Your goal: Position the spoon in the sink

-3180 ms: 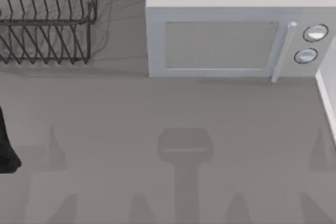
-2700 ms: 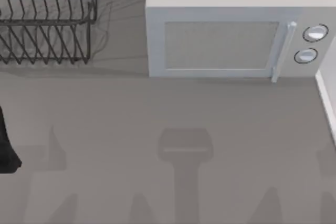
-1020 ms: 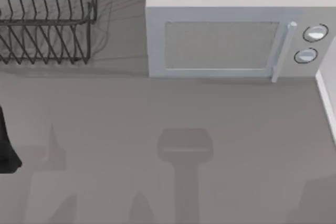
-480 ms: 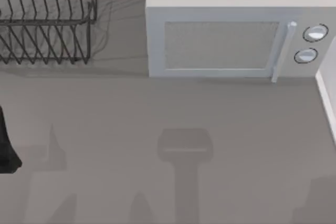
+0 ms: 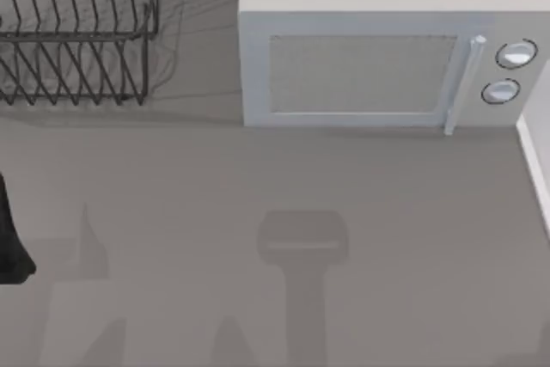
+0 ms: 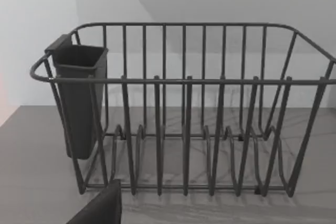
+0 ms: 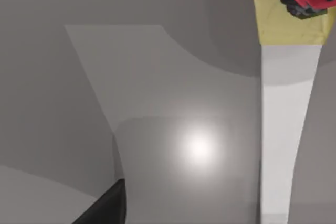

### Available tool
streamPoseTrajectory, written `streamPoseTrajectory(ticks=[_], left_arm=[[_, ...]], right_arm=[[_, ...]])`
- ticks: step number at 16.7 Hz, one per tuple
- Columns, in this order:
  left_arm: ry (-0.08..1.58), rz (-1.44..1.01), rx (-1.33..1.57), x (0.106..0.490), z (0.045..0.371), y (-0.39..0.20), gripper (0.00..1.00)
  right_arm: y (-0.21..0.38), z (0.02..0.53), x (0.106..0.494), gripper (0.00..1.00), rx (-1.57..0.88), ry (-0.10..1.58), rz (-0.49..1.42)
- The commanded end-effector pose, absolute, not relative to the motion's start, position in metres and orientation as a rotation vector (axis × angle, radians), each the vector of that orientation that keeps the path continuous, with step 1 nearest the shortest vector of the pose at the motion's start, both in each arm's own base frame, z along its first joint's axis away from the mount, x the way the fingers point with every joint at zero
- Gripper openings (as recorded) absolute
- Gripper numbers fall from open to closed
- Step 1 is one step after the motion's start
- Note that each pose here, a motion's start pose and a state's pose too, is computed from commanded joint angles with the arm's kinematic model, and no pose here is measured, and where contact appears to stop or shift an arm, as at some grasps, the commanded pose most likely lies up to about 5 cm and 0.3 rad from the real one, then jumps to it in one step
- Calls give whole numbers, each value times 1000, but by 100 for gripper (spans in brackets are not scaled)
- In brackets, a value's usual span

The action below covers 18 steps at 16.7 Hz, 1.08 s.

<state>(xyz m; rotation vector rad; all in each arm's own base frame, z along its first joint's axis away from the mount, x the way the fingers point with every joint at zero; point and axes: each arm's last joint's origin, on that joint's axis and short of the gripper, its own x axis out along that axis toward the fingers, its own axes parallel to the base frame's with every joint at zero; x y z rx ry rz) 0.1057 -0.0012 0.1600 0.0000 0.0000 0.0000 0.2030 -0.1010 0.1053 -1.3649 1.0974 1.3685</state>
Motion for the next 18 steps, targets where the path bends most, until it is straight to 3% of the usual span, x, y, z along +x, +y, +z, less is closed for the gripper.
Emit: streamPoseTrajectory(ticks=[7, 18], left_arm=[[0, 0, 0, 106, 160, -1, 100], [0, 0, 0, 106, 160, -1, 100]], right_arm=[[-100, 93, 200, 100, -1362, 1098, 1372], [-100, 93, 200, 17, -1362, 1098, 1372]])
